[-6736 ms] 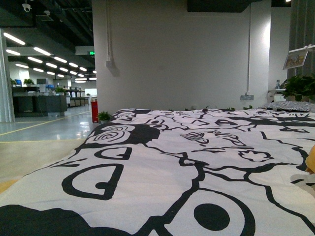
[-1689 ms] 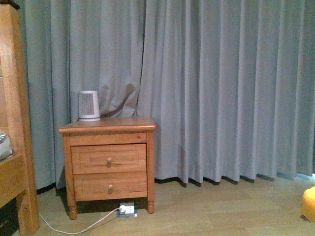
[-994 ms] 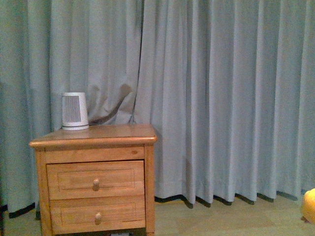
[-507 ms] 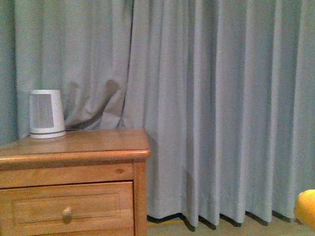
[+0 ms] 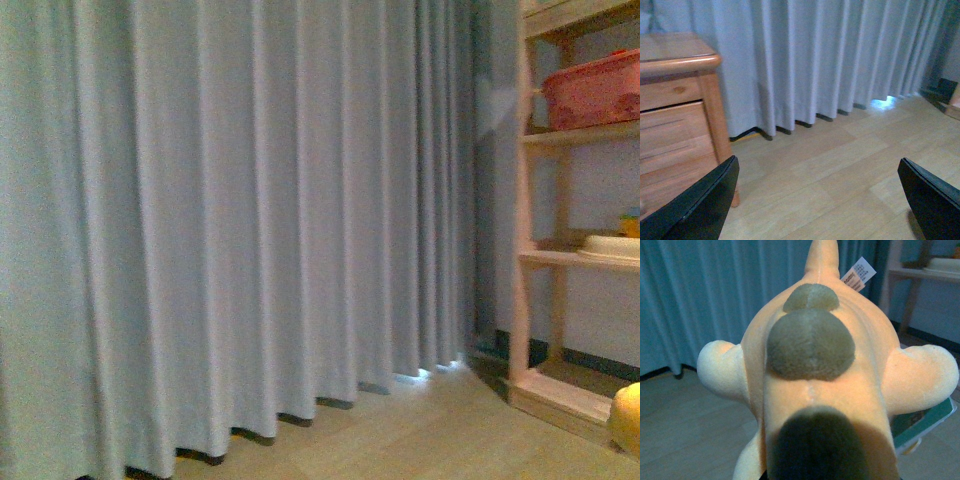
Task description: Put away toys
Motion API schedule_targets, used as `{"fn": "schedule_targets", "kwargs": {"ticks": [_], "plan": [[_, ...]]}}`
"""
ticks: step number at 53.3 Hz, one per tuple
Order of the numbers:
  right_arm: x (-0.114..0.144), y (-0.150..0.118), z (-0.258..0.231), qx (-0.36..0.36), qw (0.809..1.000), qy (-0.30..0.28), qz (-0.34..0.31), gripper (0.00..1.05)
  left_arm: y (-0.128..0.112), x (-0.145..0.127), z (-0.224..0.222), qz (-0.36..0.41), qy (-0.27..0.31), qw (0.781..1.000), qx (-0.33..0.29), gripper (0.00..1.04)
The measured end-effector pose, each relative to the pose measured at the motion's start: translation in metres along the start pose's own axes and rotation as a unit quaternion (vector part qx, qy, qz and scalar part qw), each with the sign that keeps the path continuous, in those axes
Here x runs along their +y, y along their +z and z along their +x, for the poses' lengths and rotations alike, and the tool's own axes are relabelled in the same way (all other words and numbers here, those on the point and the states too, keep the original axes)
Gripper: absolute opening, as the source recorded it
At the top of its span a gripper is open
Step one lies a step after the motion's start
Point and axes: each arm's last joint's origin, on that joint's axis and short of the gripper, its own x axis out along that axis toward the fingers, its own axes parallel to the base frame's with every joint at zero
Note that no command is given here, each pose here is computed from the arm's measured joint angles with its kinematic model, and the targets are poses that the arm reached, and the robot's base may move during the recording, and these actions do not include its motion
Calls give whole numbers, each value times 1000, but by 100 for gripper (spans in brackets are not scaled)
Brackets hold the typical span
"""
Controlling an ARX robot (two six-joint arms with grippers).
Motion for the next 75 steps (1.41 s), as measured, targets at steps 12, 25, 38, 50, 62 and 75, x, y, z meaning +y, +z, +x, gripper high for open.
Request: {"fn": "schedule_targets", "kwargs": {"ticks": [12, 25, 38, 50, 62, 75], "plan": [[0, 0, 0, 0, 1000, -1, 0, 7, 0, 0, 0, 0, 0, 1000, 0, 98], [0, 0, 0, 0, 1000, -1, 0, 7, 0, 0, 0, 0, 0, 1000, 0, 98], [0, 0, 0, 0, 1000, -1, 0, 7, 0, 0, 0, 0, 0, 1000, 0, 98], [0, 0, 0, 0, 1000, -1, 0, 7, 0, 0, 0, 0, 0, 1000, 0, 98], [0, 0, 0, 0, 1000, -1, 0, 7, 0, 0, 0, 1, -1, 1000, 0, 98], [0, 0, 0, 0, 1000, -4, 0, 7, 0, 0, 0, 1, -1, 1000, -1, 98]]}}
